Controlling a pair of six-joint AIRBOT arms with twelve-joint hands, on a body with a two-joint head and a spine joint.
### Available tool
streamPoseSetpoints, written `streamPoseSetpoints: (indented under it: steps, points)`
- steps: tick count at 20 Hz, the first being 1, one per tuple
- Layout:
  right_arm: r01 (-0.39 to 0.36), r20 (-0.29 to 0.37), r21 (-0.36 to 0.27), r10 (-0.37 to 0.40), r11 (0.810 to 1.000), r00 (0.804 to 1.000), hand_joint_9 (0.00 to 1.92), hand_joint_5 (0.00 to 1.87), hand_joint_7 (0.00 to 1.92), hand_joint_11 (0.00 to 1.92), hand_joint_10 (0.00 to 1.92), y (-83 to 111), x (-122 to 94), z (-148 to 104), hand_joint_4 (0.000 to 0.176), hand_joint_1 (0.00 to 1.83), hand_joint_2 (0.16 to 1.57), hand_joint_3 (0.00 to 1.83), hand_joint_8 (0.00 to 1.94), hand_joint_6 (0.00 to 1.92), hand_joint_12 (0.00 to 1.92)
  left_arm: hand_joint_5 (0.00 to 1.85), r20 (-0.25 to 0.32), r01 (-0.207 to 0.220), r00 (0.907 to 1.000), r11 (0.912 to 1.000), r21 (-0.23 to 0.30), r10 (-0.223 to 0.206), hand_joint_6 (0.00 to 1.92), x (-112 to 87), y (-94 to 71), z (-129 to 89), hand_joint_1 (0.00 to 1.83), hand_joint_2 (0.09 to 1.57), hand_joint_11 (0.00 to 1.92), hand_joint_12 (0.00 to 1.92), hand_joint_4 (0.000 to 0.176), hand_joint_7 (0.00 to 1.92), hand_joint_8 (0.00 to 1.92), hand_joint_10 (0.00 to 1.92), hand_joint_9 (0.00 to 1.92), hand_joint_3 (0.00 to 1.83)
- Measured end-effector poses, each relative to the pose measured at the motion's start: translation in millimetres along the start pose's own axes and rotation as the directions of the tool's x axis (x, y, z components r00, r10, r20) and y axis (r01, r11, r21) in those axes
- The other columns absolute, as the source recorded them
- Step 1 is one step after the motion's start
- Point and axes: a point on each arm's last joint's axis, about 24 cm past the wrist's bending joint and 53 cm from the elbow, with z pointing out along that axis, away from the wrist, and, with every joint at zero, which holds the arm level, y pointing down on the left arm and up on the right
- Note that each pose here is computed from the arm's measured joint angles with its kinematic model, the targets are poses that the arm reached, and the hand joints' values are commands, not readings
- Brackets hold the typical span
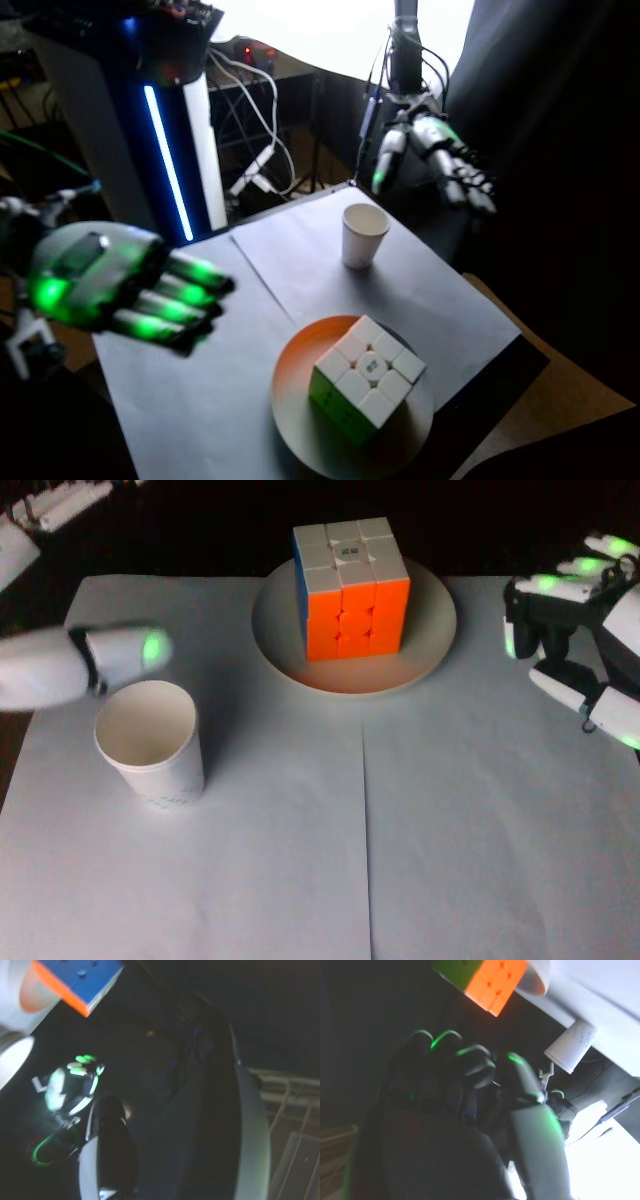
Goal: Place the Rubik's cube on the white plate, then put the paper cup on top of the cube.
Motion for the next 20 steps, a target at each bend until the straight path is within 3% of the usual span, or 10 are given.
streamPoseSetpoints:
  steps: [1,3,5,6,7,12,14,17,18,20]
  points:
    - [0.001,-0.007,0.004,-0.001,1.0,1.0,0.44,0.45,0.63,0.23,1.67,-0.3,2,-1,0.0,1.05,1.38,0.0,1.66,1.69,1.88,0.05,-0.017,0.002,0.9998,1.0,-0.003,-0.002,0.0,6.2,-0.7,-8,0.54,1.0,0.0,0.3,0.109,0.04,0.0,0.0,0.05,0.0]
    - [0.003,-0.01,-0.001,-0.003,1.0,1.0,0.39,0.42,0.63,0.1,1.65,1.3,3,-3,0.0,1.05,1.39,0.0,1.69,1.7,1.9,0.07,-0.059,0.011,0.9982,0.9998,-0.018,-0.012,0.0,21.1,-0.3,-22,0.6,0.99,0.0,0.66,0.152,0.06,0.0,0.0,0.07,0.0]
    - [0.005,-0.012,-0.004,-0.005,1.0,1.0,0.36,0.4,0.64,0.04,1.68,2.2,3,-3,0.0,1.06,1.39,0.0,1.73,1.69,1.92,0.09,-0.092,0.015,0.9956,0.9994,-0.032,-0.018,0.0,31.9,1.5,-32,0.54,1.01,0.0,0.73,0.078,0.07,0.0,0.0,0.07,0.0]
    - [0.004,-0.012,-0.003,-0.004,1.0,1.0,0.36,0.4,0.64,0.04,1.68,2.0,3,-3,0.0,1.06,1.39,0.0,1.73,1.69,1.92,0.1,-0.102,0.017,0.9946,0.9989,-0.044,-0.022,0.0,35.9,4.2,-36,0.55,1.01,0.0,0.72,0.074,0.07,0.0,0.0,0.07,0.0]
    - [0.003,-0.01,-0.001,-0.003,1.0,1.0,0.45,0.41,0.63,0.34,1.76,1.4,2,-3,0.0,1.06,1.39,0.0,1.71,1.69,1.92,0.02,-0.12,0.018,0.9925,0.9976,-0.068,-0.026,0.0,41.3,10.9,-43,0.64,0.99,0.0,0.32,0.126,0.04,0.0,0.0,0.02,0.0]
    - [0.003,-0.012,0.004,-0.002,1.0,1.0,0.48,0.4,0.64,0.35,1.8,-0.3,3,-4,0.0,1.07,1.39,0.0,1.74,1.68,1.92,0.0,-0.172,0.011,0.9846,0.9943,-0.106,-0.03,0.0,54.6,20.0,-46,0.62,0.96,0.0,0.0,0.133,0.02,0.0,0.0,0.0,0.0]
    - [0.0,-0.012,0.009,0.0,1.0,1.0,0.47,0.38,0.64,0.32,1.79,-1.5,3,-4,0.0,1.06,1.4,0.0,1.73,1.71,1.92,0.0,-0.189,0.014,0.9812,0.9932,-0.115,-0.036,0.0,62.8,24.3,-46,0.55,0.98,0.0,0.0,0.099,0.06,0.01,0.0,0.01,0.0]
    - [-0.002,-0.01,0.01,0.002,1.0,1.0,0.56,0.36,0.64,0.55,1.85,-1.8,3,-4,0.0,1.08,1.4,0.0,1.76,1.69,1.92,0.05,-0.22,0.023,0.9741,0.9905,-0.136,-0.053,0.02,78.2,30.7,-45,0.56,0.99,0.03,0.01,0.173,0.14,0.03,0.03,0.1,0.01]
    - [-0.002,-0.01,0.009,0.002,1.0,1.0,0.58,0.37,0.65,0.56,1.87,-1.6,3,-4,0.0,1.09,1.4,0.0,1.78,1.67,1.92,0.09,-0.222,0.025,0.9735,0.9897,-0.141,-0.056,0.02,79.4,32.1,-44,0.65,1.02,0.0,0.22,0.173,0.17,0.02,0.02,0.12,0.01]
    - [-0.003,-0.009,0.011,0.003,1.0,1.0,0.5,0.38,0.64,0.41,1.84,-1.9,3,-4,0.0,1.08,1.4,0.0,1.78,1.66,1.92,0.35,-0.218,0.03,0.9741,0.9894,-0.142,-0.061,0.07,81.5,34.1,-40,0.84,1.13,0.0,0.72,0.092,0.38,0.03,0.04,0.28,0.0]
